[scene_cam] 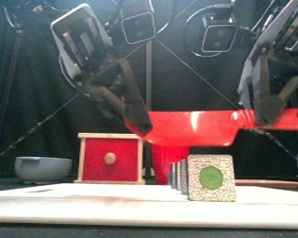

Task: Place sushi on board then cut the sushi with the knife then place the pieces on the plate
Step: Cut the sushi into 4 pieces

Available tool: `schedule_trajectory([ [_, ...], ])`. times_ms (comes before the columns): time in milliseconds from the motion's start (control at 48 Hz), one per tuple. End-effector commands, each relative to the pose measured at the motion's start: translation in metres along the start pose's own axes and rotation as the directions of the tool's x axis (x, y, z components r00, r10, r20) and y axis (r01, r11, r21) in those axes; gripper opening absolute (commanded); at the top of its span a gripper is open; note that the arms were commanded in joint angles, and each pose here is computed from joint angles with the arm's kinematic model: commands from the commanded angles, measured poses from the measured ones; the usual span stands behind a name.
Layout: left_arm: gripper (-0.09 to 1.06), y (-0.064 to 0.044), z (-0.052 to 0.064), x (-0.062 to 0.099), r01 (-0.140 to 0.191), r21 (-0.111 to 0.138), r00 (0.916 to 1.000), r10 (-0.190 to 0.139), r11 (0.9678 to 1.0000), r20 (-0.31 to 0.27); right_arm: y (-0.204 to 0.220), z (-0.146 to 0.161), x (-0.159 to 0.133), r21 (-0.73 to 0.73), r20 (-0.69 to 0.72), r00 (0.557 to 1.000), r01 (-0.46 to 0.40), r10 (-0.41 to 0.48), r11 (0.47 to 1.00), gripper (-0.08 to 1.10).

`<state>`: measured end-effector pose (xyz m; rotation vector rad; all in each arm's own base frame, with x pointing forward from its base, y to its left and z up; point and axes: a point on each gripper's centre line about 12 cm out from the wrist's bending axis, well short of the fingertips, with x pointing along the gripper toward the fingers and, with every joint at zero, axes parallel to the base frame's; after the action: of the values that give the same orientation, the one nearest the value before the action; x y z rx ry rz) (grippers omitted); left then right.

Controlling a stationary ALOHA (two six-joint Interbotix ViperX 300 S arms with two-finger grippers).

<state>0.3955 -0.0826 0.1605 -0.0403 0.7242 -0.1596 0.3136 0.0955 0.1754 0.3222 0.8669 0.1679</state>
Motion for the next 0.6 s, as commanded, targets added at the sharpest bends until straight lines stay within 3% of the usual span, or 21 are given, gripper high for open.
schedule_trajectory([
  [21,0.69,0.011,0.016,-0.017,-0.021,0.004,0.9979,0.02,0.9998,0.061,0.002,0.008,-0.022,0.004,0.05,0.999,-0.022,0.022,1.0,0.28],
  [271,0.69,0.021,0.016,-0.032,-0.046,0.053,0.9955,0.041,0.9975,0.085,-0.009,-0.01,-0.049,0.058,0.028,0.999,-0.031,0.029,0.998,0.28],
  [604,0.69,0.033,0.014,-0.037,-0.071,0.045,0.9927,0.066,0.9965,0.101,-0.019,-0.049,-0.084,0.227,-0.017,0.997,-0.071,0.077,0.971,0.28],
])
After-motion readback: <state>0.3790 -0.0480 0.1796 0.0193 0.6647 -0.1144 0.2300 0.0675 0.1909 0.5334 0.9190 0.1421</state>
